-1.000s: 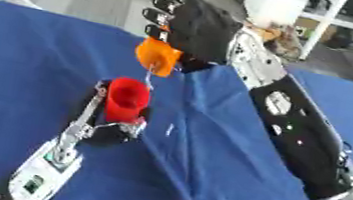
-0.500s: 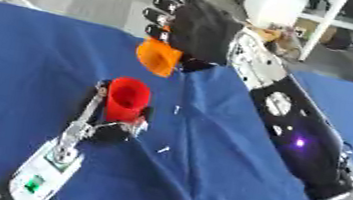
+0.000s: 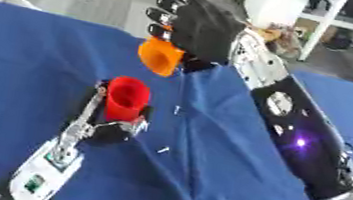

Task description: Pour the contents of one cup into another cup.

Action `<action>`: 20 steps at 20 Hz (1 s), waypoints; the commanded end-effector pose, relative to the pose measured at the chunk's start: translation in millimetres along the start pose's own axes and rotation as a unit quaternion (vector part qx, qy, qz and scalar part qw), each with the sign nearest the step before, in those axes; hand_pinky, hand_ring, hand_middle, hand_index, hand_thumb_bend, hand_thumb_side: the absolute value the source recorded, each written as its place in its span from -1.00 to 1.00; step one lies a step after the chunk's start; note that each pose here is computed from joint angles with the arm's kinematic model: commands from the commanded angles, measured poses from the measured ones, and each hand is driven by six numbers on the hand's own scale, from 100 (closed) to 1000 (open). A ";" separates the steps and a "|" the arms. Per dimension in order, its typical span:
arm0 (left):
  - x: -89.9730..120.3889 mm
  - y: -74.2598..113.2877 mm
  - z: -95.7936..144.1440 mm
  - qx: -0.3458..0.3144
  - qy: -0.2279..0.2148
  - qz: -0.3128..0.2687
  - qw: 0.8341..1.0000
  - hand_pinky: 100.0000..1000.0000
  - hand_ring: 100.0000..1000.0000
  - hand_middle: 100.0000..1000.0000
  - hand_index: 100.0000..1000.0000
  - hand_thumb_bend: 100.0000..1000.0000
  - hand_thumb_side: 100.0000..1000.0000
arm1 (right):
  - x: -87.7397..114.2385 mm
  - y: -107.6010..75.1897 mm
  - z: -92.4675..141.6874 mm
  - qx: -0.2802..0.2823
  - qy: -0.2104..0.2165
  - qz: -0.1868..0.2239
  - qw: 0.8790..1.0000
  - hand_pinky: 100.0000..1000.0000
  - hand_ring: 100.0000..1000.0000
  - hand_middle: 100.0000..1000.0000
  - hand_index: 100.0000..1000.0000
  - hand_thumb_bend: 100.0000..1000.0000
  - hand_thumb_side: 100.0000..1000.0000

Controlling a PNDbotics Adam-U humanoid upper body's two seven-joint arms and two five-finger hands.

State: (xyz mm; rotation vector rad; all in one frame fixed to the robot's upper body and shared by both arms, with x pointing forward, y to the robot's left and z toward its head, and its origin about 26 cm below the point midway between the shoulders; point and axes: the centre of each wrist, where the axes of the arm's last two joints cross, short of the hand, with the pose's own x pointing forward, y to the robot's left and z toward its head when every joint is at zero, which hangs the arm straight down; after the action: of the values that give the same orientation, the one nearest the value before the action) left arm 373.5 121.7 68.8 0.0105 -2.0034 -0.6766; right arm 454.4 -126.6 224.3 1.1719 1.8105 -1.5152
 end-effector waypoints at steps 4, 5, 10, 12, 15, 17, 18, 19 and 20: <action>0.6 12.4 -1.9 0.023 -0.005 -0.008 1.000 0.10 -0.38 -0.27 0.23 -1.00 -0.56 | -12.8 12.5 32.4 -0.025 0.098 -0.086 0.991 -0.11 -0.36 -0.45 -0.28 -1.00 0.16; -1.1 13.9 -0.9 0.028 -0.002 -0.010 1.000 0.10 -0.38 -0.27 0.23 -1.00 -0.56 | -11.5 17.7 41.3 -0.024 0.128 -0.111 0.985 -0.11 -0.41 -0.50 -0.30 -1.00 0.08; -11.5 24.5 3.7 0.055 0.013 -0.020 0.998 0.10 -0.37 -0.26 0.23 -1.00 -0.55 | -5.9 32.4 79.7 -0.024 0.276 -0.238 0.931 -0.10 -0.63 -0.74 -0.44 -1.00 -0.45; -17.0 29.1 5.5 0.070 0.022 -0.025 0.997 0.10 -0.37 -0.26 0.23 -1.00 -0.53 | -1.8 35.7 93.4 -0.031 0.338 -0.290 0.895 -0.10 -0.68 -0.80 -0.49 -0.55 -0.71; -26.4 34.3 7.8 0.094 0.034 -0.027 0.995 0.10 -0.34 -0.24 0.24 -1.00 -0.45 | 4.1 36.9 107.8 -0.043 0.401 -0.358 0.842 -0.10 -0.71 -0.83 -0.52 -0.24 -0.88; -34.0 38.1 9.8 0.110 0.041 -0.028 0.993 0.10 -0.29 -0.20 0.26 -0.90 -0.36 | 9.2 36.5 116.1 -0.049 0.427 -0.392 0.813 -0.10 -0.73 -0.86 -0.54 -0.02 -1.00; -38.2 40.0 10.9 0.118 0.045 -0.030 0.992 0.10 -0.28 -0.20 0.26 -0.87 -0.35 | 11.8 36.3 119.6 -0.052 0.437 -0.408 0.800 -0.10 -0.73 -0.86 -0.54 -0.01 -1.00; -42.1 41.9 12.1 0.126 0.048 -0.033 0.990 0.11 -0.24 -0.18 0.27 -0.67 -0.28 | 14.7 36.2 123.4 -0.054 0.447 -0.422 0.787 -0.10 -0.74 -0.87 -0.55 0.04 -1.00; -45.8 43.9 13.6 0.134 0.050 -0.036 0.989 0.11 -0.22 -0.17 0.28 -0.60 -0.27 | 17.6 36.2 127.3 -0.056 0.456 -0.434 0.775 -0.10 -0.74 -0.88 -0.56 0.04 -1.00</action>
State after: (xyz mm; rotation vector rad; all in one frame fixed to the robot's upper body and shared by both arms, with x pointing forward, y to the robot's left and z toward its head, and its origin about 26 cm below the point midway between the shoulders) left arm 391.0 171.7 37.9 0.2379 -1.9565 -0.4556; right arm 457.2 -232.3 138.9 1.1533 3.3933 -1.3116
